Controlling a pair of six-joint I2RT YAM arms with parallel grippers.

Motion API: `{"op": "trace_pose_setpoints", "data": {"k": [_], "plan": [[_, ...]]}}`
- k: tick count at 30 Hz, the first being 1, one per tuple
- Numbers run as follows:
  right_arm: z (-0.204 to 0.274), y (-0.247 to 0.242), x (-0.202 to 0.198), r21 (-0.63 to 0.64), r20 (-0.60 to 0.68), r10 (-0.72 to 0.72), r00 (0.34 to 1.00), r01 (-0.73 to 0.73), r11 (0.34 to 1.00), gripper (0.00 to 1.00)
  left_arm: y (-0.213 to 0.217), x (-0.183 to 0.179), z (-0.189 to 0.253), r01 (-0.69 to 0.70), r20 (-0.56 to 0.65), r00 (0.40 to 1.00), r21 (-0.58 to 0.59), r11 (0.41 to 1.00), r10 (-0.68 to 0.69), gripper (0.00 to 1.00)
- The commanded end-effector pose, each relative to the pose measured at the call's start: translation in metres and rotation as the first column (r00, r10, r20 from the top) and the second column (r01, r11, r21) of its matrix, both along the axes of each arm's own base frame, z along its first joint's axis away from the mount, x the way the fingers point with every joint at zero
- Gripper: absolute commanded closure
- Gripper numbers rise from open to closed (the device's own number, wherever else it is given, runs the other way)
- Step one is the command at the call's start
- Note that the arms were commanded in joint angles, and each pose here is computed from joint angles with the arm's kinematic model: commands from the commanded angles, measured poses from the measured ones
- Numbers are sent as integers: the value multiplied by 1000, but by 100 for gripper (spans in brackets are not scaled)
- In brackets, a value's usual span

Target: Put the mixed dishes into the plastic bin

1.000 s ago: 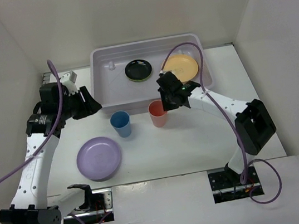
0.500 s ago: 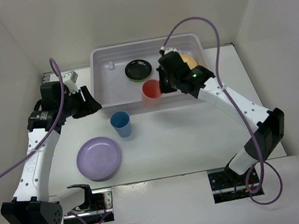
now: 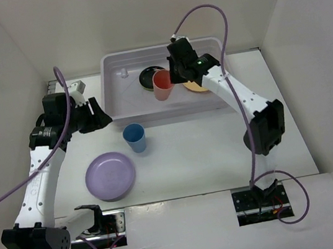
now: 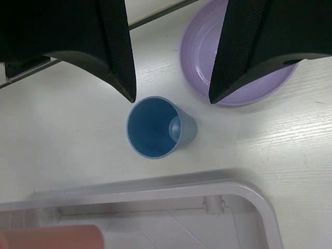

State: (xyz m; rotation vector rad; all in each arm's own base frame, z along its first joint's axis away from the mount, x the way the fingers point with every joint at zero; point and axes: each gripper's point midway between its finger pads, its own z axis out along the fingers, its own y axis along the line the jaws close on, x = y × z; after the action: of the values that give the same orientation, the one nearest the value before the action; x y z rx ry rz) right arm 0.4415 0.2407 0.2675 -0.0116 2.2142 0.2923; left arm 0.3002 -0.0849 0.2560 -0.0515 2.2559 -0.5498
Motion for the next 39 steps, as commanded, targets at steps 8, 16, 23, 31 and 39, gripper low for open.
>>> {"op": "trace_pose_setpoints", "data": {"k": [8, 16, 23, 31, 39], "plan": [[-85, -35, 44, -71, -127, -69, 990, 60, 996, 100, 1, -2, 7, 27, 52, 998, 1, 1000, -27, 34], [-138, -47, 46, -130, -221, -91, 971, 64, 990, 100, 1, 0, -2, 27, 32, 999, 1, 1000, -27, 34], [-156, -56, 47, -161, -246, -119, 962, 80, 984, 96, 1, 3, -9, 38, 17, 999, -2, 999, -38, 34], [-138, -55, 45, -142, -225, -109, 968, 79, 987, 51, -1, 4, -18, 45, -10, 999, -9, 999, -45, 34], [-70, -51, 41, -50, -105, -86, 991, 81, 995, 27, -6, 1, -45, 86, -87, 992, -25, 996, -87, 34]]}}
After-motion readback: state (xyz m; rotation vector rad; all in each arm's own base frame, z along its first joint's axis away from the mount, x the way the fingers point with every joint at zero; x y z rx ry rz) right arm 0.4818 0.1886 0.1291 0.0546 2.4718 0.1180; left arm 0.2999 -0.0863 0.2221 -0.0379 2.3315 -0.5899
